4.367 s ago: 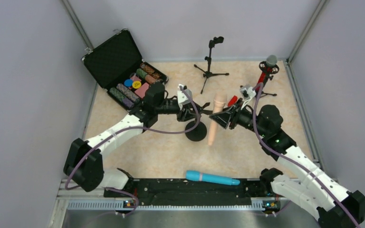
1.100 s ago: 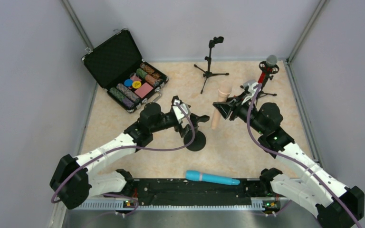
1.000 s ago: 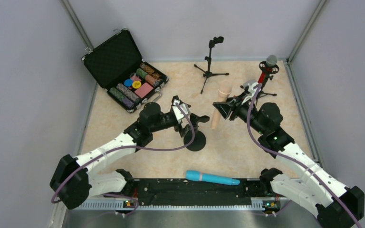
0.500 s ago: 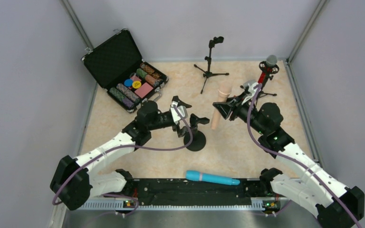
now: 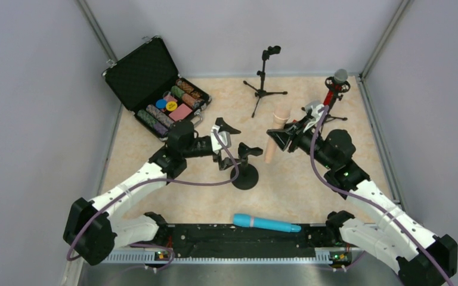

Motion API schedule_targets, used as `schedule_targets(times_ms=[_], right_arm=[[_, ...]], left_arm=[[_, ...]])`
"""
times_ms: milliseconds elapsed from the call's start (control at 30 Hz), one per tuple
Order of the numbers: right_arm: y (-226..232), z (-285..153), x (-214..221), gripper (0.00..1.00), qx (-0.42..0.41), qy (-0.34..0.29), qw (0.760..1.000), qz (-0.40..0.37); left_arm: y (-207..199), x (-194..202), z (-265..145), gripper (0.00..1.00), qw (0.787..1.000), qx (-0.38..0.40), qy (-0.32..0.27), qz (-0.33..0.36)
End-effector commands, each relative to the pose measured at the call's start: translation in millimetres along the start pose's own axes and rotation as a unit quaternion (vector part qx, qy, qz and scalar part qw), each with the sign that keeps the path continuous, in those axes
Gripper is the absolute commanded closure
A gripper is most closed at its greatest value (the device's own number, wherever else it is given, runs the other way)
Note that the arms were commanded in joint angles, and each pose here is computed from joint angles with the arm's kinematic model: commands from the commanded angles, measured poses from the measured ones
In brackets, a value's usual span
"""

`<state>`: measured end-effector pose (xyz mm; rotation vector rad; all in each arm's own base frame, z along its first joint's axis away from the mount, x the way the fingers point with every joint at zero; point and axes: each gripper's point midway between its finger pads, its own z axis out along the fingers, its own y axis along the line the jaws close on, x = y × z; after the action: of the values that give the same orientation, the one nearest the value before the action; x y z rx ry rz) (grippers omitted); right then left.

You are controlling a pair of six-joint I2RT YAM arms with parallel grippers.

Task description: Attach the microphones to the stand

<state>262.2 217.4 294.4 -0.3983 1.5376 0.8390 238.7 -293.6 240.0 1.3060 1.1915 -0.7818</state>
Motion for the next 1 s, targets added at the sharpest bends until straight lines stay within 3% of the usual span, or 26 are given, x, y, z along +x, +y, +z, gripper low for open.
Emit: schedule_targets(times_ms=[0,500,533,567,600,633,767,967], right_arm=[[6,-3,-20,1.00,-0.014,-0.036,0.999,-0.013],[15,0,-28,1.00,-0.037,-0.046,0.998,-0.018],[17,2,-27,1.00,-0.045,-0.043,0.998,-0.015],[20,5,-26,1.00,-0.055,-0.039,0.998,-0.012],[23,8,-24,1.00,-0.065,-0.031,0.997,-0.009],[23,11,-23,1.00,-0.065,-0.023,0.998,-0.003],[20,20,-23,1.00,-0.060,-0.017,0.998,0.007],[39,18,-34,1.00,-0.075,-0.071,0.994,-0.021]], left_arm=[[4,-31,2,0.01,0.998,0.026,-0.035,0.040],[-5,-9,17,0.11,0.996,0.084,-0.014,0.011],[-5,-11,17,0.16,0.996,0.088,-0.017,0.010],[-7,-11,17,0.42,0.995,0.094,-0.019,0.006],[-7,-11,18,0.86,0.995,0.095,-0.019,0.001],[-7,-10,18,0.99,0.995,0.095,-0.013,-0.010],[-17,-10,18,1.00,0.992,0.114,-0.015,-0.059],[-12,-12,18,1.00,0.993,0.078,-0.034,-0.084]])
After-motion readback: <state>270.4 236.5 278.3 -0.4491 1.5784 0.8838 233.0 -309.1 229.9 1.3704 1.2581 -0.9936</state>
